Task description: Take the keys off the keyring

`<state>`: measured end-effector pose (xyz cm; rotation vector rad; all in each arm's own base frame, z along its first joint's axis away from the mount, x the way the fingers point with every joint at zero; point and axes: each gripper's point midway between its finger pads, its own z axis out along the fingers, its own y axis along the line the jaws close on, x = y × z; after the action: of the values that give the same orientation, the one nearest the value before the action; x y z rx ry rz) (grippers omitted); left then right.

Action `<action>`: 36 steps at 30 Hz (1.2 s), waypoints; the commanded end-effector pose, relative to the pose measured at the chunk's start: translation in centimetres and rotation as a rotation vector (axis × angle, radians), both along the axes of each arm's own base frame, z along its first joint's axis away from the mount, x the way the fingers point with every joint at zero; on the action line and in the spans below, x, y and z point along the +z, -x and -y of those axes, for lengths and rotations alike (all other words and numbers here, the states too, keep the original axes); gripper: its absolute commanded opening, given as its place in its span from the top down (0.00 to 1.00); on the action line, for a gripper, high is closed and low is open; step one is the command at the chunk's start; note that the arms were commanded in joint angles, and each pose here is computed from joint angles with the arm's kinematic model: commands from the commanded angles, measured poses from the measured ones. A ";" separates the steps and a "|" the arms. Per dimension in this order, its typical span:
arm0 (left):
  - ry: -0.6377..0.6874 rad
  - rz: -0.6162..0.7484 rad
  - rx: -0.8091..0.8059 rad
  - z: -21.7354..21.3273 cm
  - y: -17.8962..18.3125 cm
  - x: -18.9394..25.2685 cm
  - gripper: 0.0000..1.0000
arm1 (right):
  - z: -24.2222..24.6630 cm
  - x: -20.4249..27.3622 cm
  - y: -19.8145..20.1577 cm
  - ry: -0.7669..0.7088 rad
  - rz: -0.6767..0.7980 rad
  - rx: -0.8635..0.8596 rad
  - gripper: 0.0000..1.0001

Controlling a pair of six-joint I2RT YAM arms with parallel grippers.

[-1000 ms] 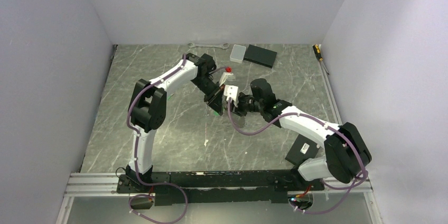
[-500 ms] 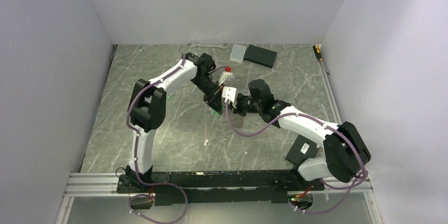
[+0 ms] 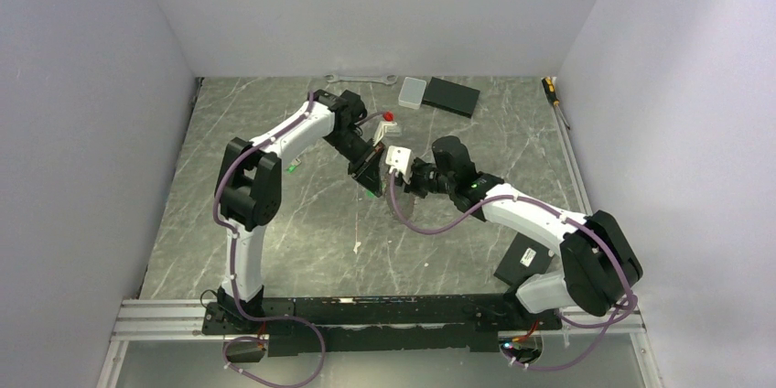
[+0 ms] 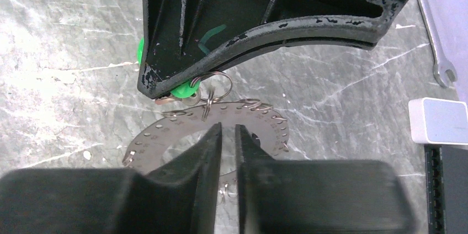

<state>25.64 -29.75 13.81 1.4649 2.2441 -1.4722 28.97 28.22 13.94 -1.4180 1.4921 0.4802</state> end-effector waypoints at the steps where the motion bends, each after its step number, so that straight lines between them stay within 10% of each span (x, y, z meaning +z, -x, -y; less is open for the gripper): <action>1: 0.088 0.029 -0.020 0.4 0.7 2.8 1.00 | -0.8 2.7 -0.3 -0.053 0.045 0.033 0.75; 36: 0.117 0.038 -0.045 0.7 1.3 3.7 1.00 | -2.2 1.6 1.4 -0.001 -0.014 0.169 0.70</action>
<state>24.98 -29.91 14.30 1.4838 2.2061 -1.5032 27.38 29.59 14.23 -1.5391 1.4559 0.5890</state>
